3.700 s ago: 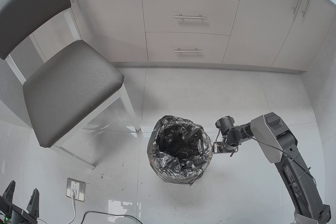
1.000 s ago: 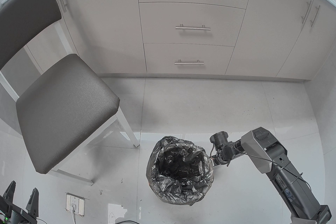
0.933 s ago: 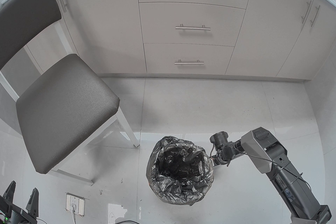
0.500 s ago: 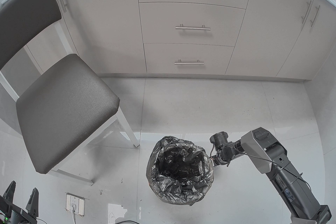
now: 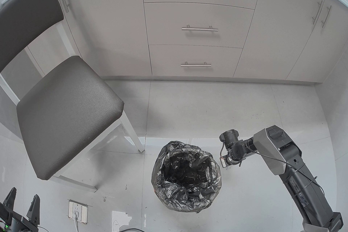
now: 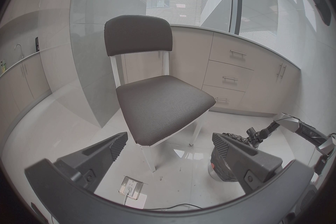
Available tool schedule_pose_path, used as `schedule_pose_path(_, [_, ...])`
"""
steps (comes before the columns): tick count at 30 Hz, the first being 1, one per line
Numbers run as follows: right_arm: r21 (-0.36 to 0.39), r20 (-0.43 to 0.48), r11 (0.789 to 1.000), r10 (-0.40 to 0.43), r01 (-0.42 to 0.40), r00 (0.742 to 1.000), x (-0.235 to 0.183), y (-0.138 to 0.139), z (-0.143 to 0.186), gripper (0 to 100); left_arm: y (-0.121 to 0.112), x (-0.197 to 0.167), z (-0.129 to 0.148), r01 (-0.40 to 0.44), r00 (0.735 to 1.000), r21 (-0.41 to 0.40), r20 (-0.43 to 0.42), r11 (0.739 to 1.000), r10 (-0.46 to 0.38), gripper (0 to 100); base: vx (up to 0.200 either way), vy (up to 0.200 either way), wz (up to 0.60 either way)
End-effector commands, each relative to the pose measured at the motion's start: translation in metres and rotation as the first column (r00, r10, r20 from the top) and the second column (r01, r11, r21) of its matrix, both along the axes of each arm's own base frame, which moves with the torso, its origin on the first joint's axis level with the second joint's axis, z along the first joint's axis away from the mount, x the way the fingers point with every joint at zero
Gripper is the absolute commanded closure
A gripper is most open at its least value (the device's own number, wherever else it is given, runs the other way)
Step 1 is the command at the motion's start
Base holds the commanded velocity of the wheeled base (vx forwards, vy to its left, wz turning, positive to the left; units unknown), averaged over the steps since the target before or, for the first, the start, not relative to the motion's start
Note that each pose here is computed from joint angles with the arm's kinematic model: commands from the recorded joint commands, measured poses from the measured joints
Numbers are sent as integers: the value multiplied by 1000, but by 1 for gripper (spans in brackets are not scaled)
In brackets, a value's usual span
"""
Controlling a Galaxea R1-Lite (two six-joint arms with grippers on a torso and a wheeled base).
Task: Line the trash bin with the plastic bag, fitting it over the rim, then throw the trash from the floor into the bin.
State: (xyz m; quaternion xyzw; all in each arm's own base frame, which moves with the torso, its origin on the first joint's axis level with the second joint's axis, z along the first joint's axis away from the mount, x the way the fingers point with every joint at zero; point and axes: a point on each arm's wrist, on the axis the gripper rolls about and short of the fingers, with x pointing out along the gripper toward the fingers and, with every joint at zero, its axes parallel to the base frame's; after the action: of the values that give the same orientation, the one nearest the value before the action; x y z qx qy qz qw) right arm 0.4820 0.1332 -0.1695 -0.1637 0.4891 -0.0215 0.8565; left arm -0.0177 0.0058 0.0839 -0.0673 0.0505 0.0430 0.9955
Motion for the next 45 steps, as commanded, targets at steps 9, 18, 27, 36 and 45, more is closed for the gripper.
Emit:
schedule_pose_path(9, [7,133,999,-53,53,990,22,-13,96,100,0,0,0,0,1000,-2,0,1000,0,0,0,0,0])
schedule_pose_path(18, [6,134,999,-39,38,990,5,-9,205,100,0,0,0,0,1000,-3,0,1000,0,0,0,0,0])
schedule_pose_path(27, [21,107,1000,5,-7,994,-36,17,282,100,0,0,0,0,1000,-3,0,1000,0,0,0,0,0])
schedule_pose_path(36, [6,24,987,157,-158,987,-93,75,317,100,0,0,0,0,1000,-3,0,1000,0,0,0,0,0])
schedule_pose_path(45, [-10,-56,964,266,-267,962,-128,118,313,100,0,0,0,0,1000,-3,0,1000,0,0,0,0,0])
